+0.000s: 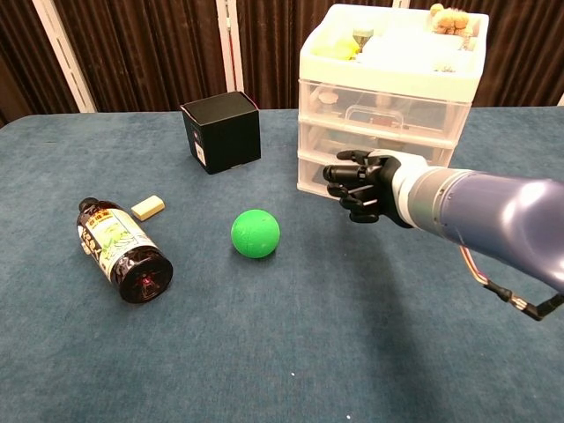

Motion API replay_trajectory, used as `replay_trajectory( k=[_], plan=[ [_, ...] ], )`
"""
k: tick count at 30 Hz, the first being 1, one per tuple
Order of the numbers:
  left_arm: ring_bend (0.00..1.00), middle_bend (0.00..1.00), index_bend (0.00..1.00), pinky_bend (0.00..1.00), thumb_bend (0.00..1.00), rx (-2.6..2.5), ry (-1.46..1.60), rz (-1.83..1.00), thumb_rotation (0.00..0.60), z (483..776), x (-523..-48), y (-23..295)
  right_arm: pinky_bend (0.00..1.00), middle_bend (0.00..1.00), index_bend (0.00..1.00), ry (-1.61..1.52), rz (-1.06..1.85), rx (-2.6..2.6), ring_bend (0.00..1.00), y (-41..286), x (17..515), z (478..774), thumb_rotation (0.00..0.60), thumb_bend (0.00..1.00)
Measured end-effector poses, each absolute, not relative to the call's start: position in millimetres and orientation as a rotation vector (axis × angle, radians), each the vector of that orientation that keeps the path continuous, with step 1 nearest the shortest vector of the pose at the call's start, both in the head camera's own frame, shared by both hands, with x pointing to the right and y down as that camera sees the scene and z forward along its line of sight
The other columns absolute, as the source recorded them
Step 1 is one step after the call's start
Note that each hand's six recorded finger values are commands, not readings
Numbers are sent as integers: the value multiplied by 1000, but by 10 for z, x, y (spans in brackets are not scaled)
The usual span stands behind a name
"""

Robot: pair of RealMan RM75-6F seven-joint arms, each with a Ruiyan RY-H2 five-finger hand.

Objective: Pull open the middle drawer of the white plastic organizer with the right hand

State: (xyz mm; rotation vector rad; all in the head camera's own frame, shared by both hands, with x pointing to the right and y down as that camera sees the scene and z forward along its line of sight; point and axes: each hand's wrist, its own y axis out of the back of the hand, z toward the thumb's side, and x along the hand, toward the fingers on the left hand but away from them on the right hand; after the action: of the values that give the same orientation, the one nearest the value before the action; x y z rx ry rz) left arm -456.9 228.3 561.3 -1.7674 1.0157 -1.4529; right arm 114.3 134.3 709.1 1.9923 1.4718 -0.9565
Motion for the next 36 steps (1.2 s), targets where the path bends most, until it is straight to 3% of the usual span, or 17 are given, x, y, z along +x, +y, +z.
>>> replay_trajectory(
  k=[21, 36],
  plan=[
    [0, 0, 0, 0, 8, -1773, 1013, -1441, 600, 5597, -4557, 2283, 958, 848, 0, 1551, -807, 1820, 871, 1462, 1156, 7146, 600, 676],
    [0, 0, 0, 0, 9, -1782, 1019, -1449, 600, 5606, -4563, 2288, 953, 845, 0, 1595, -733, 1761, 869, 1324, 1175, 7185, 600, 681]
  ],
)
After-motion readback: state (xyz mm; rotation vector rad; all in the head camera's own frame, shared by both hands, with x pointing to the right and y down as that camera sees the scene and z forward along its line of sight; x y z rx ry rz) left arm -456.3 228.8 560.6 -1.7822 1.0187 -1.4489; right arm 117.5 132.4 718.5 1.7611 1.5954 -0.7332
